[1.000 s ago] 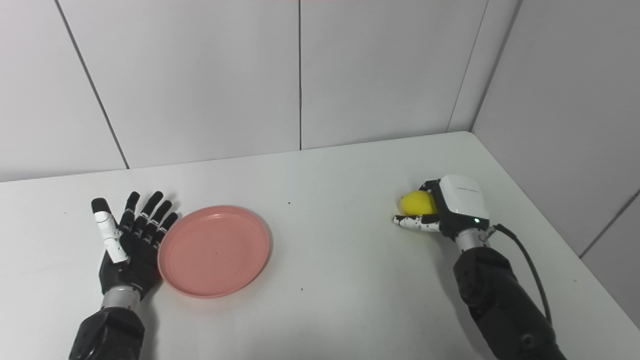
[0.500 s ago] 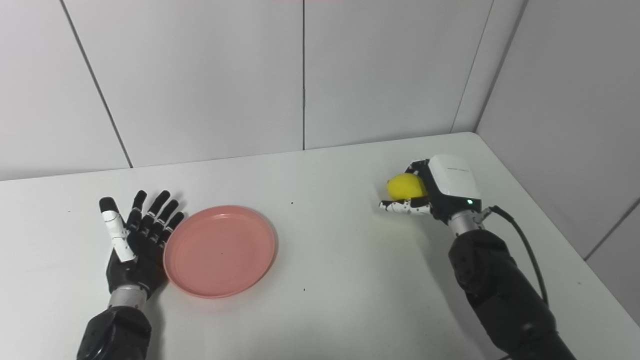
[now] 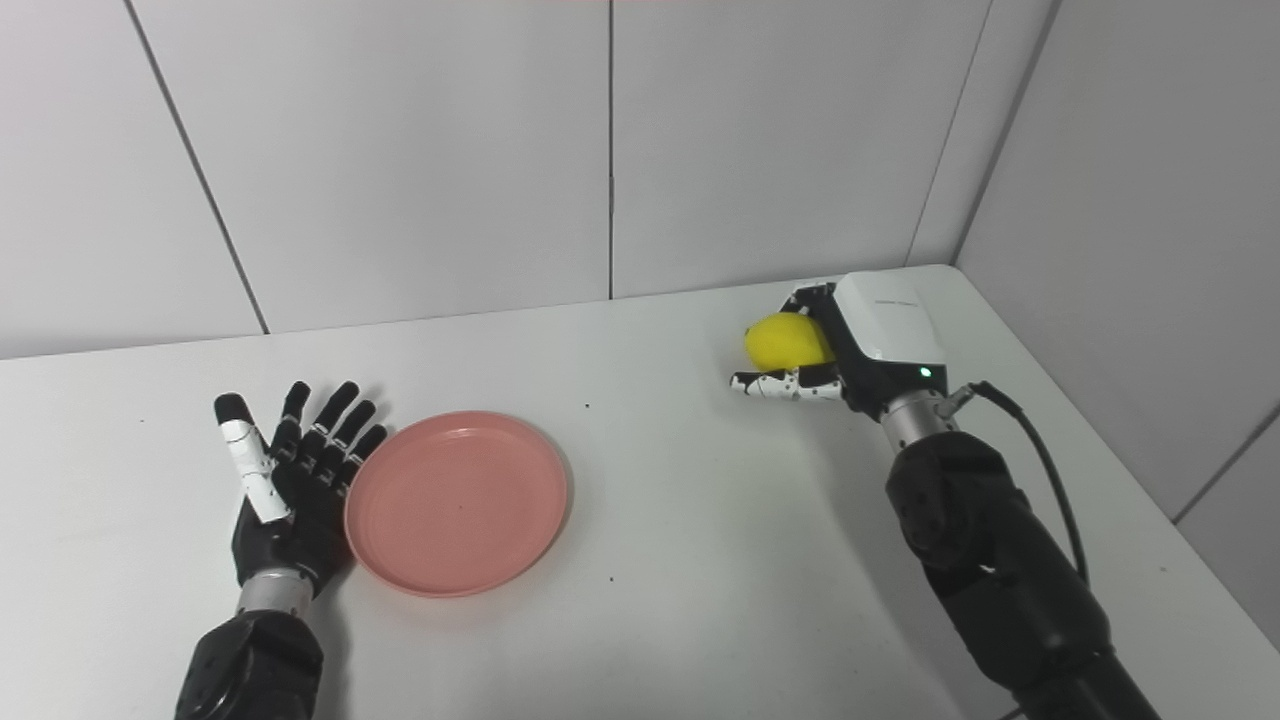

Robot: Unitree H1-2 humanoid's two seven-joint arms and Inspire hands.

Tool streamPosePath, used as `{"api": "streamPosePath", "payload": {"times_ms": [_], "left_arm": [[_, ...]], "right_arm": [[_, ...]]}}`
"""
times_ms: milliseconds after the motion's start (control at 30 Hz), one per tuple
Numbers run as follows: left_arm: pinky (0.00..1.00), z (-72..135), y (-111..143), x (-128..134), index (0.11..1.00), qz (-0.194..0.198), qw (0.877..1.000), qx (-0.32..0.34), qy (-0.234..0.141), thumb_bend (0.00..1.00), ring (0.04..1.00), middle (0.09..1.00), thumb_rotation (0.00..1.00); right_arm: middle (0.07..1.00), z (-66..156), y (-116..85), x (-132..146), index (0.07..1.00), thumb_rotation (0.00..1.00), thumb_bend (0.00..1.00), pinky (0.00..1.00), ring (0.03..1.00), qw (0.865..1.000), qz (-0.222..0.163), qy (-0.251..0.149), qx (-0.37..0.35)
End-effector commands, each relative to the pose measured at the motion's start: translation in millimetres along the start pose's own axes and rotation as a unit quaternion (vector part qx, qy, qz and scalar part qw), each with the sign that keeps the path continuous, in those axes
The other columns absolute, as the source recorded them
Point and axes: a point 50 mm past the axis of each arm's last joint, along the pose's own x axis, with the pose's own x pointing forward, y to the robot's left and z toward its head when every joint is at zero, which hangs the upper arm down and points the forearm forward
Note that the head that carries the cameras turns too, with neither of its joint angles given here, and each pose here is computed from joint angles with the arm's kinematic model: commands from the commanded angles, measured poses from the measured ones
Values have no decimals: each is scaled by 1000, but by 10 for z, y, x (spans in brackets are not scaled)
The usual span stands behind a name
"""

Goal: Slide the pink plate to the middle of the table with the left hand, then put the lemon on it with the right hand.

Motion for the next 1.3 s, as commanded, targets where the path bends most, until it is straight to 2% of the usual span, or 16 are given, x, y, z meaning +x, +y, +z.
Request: {"api": "streamPosePath", "payload": {"times_ms": [0,233,333,500,633,833,1067,1200,1267], "left_arm": [[838,-60,-77,-21,1000,1,1000,-2,9,898,849,841,954],[838,-100,-160,-39,1000,3,1000,-8,12,927,847,838,934],[837,-117,-197,-49,1000,2,1000,-4,11,927,847,838,937],[835,-153,-254,-63,1000,3,1000,0,12,922,844,835,936],[842,-170,-295,-70,1000,3,1000,-2,14,930,843,834,929],[826,-195,-332,-71,1000,7,1000,-3,15,925,836,824,928],[803,-205,-345,-68,1000,10,1000,2,14,911,826,811,939],[805,-205,-363,-69,1000,11,1000,0,14,907,830,811,944],[807,-209,-367,-67,1000,11,1000,0,15,918,828,810,941]], "right_arm": [[221,74,-279,103,277,464,558,102,152,998,-47,-41,-11],[221,101,-313,119,278,419,538,103,152,997,-51,-64,1],[231,182,-344,127,300,404,529,109,160,996,-53,-76,-1],[215,297,-387,153,279,358,539,100,147,993,-66,-99,3],[218,384,-410,188,280,397,548,101,148,992,-67,-107,13],[215,546,-412,248,276,402,553,101,147,989,-67,-127,24],[222,823,-389,350,276,454,552,109,154,986,-59,-153,27],[230,940,-372,378,284,418,550,115,161,984,-57,-164,32],[237,990,-362,388,292,444,560,123,169,984,-55,-169,28]]}}
